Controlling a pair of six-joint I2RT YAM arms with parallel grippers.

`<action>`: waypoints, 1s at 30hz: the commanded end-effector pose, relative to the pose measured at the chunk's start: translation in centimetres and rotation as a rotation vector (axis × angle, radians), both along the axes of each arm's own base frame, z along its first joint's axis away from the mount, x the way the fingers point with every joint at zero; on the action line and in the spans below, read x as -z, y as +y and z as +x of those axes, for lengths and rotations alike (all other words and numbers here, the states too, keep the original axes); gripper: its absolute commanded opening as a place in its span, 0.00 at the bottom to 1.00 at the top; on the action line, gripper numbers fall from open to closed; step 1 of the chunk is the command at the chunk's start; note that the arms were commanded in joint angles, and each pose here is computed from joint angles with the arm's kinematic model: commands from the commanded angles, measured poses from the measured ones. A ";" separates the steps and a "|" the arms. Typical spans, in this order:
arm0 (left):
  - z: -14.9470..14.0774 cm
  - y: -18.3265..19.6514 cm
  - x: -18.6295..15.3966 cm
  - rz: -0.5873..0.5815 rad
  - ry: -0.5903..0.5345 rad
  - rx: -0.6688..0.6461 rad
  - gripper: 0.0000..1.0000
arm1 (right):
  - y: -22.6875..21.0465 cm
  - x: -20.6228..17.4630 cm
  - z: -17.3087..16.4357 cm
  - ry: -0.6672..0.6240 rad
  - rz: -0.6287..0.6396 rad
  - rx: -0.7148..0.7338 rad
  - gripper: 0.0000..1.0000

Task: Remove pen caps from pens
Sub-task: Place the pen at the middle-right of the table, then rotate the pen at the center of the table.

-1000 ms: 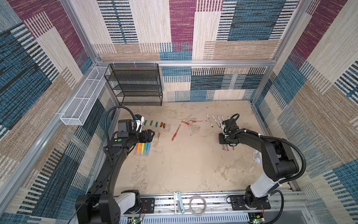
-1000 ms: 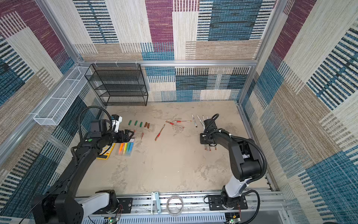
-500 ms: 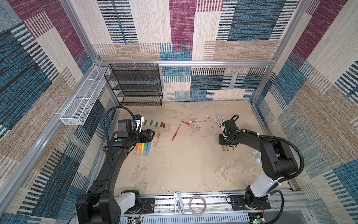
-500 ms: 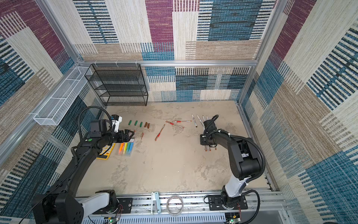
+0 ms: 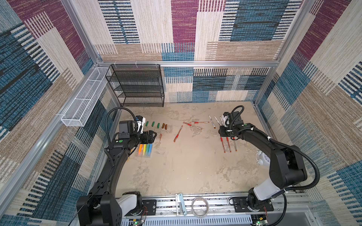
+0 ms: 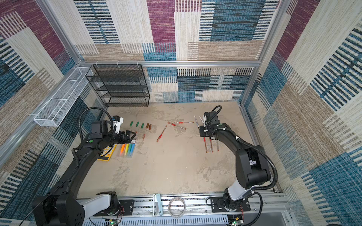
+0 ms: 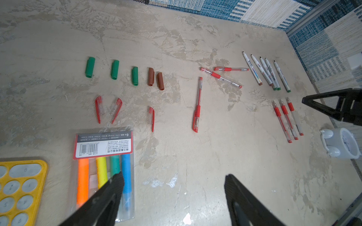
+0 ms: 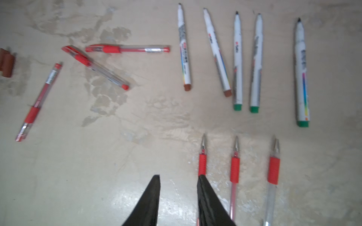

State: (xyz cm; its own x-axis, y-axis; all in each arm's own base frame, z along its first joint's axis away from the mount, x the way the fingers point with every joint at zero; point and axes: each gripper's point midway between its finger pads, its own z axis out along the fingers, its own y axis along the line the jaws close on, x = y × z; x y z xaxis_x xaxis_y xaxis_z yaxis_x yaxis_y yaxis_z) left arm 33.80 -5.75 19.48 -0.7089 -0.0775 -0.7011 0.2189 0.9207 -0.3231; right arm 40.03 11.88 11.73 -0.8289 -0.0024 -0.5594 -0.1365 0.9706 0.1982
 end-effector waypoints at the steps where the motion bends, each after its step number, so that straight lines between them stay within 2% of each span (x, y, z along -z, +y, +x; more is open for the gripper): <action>1: 0.4 -0.2 -0.9 -0.014 -0.029 0.002 0.84 | 4.0 -1.5 1.0 -0.023 0.121 -0.076 0.39; 11: 0.0 0.3 -1.3 0.010 -0.057 -0.001 0.85 | 17.8 -1.1 4.9 -0.004 0.243 -0.333 0.51; 22: -0.1 0.4 -1.4 0.015 -0.064 -0.005 0.85 | 26.3 1.6 10.4 0.054 0.288 -0.426 0.53; 30: -0.1 0.5 -1.3 0.013 -0.059 -0.007 0.85 | 28.9 4.2 11.3 0.102 0.335 -0.443 0.54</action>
State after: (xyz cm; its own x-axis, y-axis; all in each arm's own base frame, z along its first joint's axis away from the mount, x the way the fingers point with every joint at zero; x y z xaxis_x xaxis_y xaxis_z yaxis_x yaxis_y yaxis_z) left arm 33.44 -5.34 20.48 -0.6763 -0.0791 -0.7324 0.2253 0.9244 -0.3079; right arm 52.19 40.61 8.48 -0.8038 -0.2021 -0.5595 -0.5122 0.7134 0.4782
